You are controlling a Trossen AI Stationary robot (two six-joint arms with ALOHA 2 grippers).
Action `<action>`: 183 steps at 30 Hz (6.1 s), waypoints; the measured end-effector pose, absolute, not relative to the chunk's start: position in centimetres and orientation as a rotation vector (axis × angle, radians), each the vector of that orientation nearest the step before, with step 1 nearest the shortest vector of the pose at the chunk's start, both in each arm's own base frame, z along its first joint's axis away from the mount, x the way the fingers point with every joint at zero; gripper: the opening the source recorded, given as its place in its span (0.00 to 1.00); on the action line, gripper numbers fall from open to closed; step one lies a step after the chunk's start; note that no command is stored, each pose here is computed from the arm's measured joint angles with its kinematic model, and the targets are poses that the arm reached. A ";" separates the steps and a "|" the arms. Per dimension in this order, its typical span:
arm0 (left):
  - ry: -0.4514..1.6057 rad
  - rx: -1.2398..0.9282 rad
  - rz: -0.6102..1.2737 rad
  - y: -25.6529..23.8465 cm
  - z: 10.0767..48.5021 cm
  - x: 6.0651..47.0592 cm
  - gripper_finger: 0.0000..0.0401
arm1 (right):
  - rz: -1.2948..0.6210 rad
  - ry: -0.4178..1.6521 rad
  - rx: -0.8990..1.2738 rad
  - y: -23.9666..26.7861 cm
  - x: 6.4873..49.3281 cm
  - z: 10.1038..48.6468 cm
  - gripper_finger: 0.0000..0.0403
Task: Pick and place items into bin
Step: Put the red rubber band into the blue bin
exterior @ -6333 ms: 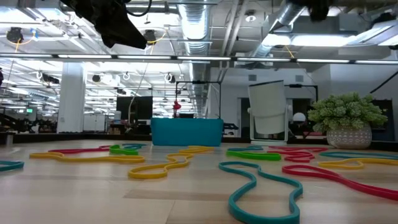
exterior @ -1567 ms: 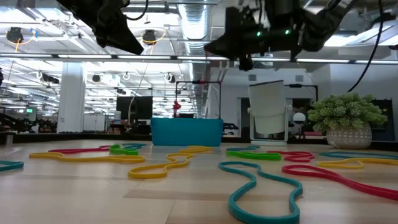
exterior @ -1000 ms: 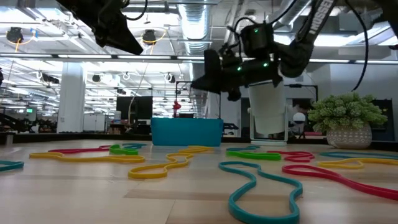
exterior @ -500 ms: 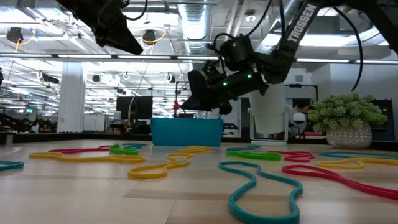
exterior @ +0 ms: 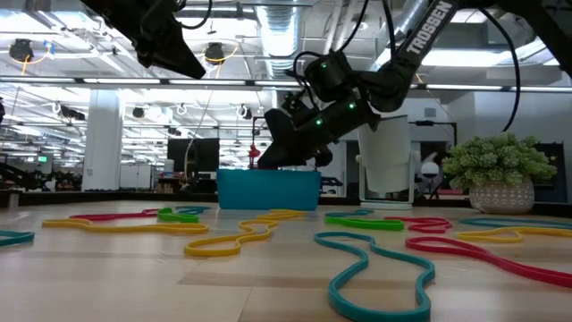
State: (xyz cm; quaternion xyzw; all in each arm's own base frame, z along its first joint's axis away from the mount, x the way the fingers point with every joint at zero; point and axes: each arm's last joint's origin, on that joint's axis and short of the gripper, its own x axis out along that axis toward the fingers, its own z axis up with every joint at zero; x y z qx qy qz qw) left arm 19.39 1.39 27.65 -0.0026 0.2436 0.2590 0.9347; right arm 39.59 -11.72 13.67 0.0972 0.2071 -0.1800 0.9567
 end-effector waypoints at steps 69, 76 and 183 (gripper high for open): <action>1.013 -0.343 0.624 0.5 11.3 21.3 0.23 | 0.040 0.642 0.174 -0.2 35.3 22.9 0.23; 1.022 -0.356 0.618 0.5 11.3 21.2 0.06 | 0.041 0.642 0.172 -0.2 35.3 22.9 0.23; 0.820 0.020 0.802 10.1 33.1 26.4 0.26 | 0.194 1.285 0.398 2.8 37.0 16.9 0.23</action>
